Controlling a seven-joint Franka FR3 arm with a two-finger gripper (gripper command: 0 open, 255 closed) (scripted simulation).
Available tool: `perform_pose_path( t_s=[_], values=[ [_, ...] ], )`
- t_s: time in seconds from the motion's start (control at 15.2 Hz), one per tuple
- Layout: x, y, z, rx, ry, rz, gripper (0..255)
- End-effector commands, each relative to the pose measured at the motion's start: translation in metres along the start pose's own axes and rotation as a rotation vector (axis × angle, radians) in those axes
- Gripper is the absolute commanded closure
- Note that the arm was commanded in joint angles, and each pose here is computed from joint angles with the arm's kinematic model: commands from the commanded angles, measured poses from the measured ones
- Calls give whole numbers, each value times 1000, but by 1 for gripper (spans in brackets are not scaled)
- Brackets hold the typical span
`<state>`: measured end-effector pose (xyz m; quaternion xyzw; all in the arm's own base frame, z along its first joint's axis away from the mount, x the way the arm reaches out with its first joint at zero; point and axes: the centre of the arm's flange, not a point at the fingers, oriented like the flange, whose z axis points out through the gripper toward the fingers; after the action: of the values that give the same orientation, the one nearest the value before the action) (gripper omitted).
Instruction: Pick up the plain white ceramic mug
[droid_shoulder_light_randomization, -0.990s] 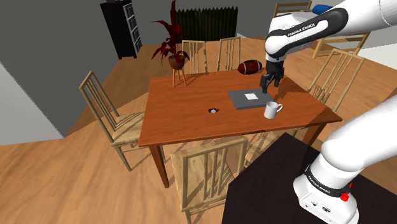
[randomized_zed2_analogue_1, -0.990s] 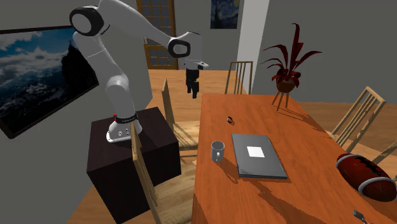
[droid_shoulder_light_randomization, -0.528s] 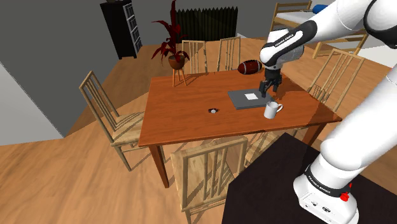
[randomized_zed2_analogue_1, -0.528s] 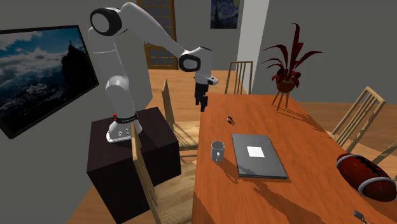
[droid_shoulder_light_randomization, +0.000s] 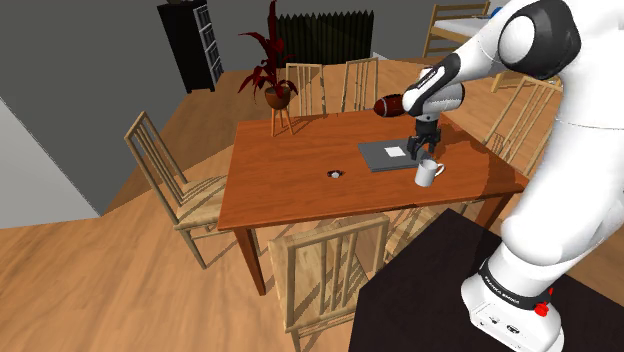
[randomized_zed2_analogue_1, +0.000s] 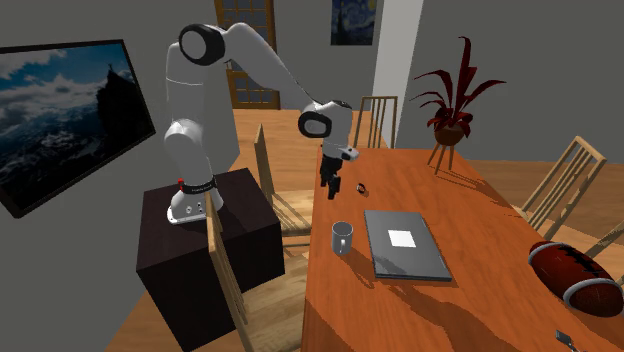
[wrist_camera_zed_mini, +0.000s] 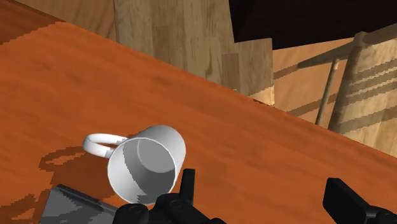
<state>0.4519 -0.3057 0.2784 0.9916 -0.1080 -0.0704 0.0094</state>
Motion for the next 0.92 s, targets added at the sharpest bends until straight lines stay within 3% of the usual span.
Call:
perform_pose_path(
  t_s=[0.0,0.46,0.86],
  values=[
    [12,19,25,4,-7,16,0],
    [47,71,89,20,-33,69,0],
    [52,70,121,20,-33,69,0]
  ],
)
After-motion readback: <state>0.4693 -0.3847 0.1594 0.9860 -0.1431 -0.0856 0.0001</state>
